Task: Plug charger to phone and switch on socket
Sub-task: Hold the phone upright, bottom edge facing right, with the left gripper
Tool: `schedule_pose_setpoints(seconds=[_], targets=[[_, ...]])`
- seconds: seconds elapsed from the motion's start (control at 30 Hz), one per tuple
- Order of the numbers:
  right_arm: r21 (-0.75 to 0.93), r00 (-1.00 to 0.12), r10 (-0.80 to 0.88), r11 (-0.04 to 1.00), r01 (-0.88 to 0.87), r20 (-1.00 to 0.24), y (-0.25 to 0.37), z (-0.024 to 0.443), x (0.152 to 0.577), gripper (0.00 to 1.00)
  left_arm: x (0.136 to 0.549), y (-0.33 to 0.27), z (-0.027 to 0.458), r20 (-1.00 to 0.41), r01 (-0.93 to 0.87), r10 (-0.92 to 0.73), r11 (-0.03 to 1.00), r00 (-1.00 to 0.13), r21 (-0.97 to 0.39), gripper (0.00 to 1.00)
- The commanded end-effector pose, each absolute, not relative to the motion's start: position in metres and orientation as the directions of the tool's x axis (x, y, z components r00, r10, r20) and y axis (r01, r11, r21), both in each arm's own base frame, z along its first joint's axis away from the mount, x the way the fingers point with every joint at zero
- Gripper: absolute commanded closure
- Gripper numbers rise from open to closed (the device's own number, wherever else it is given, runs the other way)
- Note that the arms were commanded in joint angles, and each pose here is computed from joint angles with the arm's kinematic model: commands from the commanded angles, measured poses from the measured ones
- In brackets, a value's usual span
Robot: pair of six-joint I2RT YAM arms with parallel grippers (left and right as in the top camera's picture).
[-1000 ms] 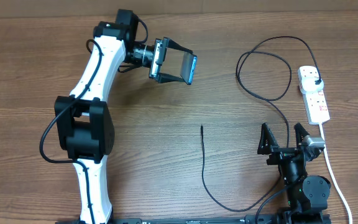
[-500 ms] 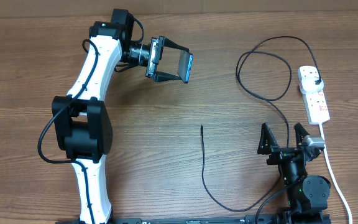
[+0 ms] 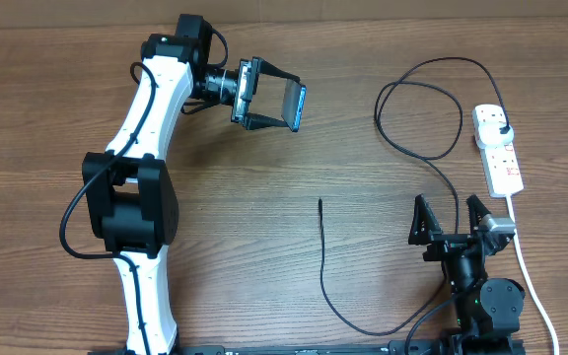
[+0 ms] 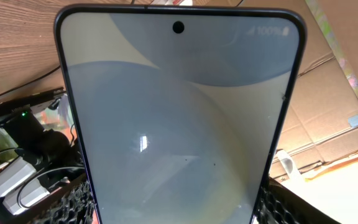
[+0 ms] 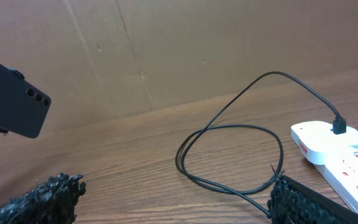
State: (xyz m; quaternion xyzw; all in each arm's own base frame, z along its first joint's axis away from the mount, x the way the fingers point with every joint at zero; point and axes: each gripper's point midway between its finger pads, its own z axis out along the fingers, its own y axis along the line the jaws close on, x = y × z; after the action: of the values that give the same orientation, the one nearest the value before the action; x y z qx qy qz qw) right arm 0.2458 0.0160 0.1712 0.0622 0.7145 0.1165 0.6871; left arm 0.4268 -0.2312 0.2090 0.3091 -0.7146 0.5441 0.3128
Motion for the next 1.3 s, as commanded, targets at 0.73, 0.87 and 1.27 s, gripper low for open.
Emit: schedule_pose_setpoints(seconds=[0.73, 0.87, 1.27], targets=[[0.257, -0.042, 0.255, 0.964, -0.065, -0.966, 0.0153, 0.1695, 0.2460, 0.00, 0.4286, -0.2316, 0.2333, 0.776, -0.766, -0.004, 0.157, -0.631, -0.623, 0.96], [0.257, -0.043, 0.254, 0.964, -0.065, -0.966, 0.0153, 0.1694, 0.2460, 0.00, 0.4286, -0.2315, 0.2330, 0.773, -0.764, -0.005, 0.158, -0.634, -0.625, 0.96], [0.257, -0.043, 0.254, 0.964, -0.065, -0.966, 0.0153, 0.1694, 0.2460, 0.00, 0.4288, -0.2314, 0.2318, 0.768, -0.759, -0.010, 0.162, -0.641, -0.631, 0.96]])
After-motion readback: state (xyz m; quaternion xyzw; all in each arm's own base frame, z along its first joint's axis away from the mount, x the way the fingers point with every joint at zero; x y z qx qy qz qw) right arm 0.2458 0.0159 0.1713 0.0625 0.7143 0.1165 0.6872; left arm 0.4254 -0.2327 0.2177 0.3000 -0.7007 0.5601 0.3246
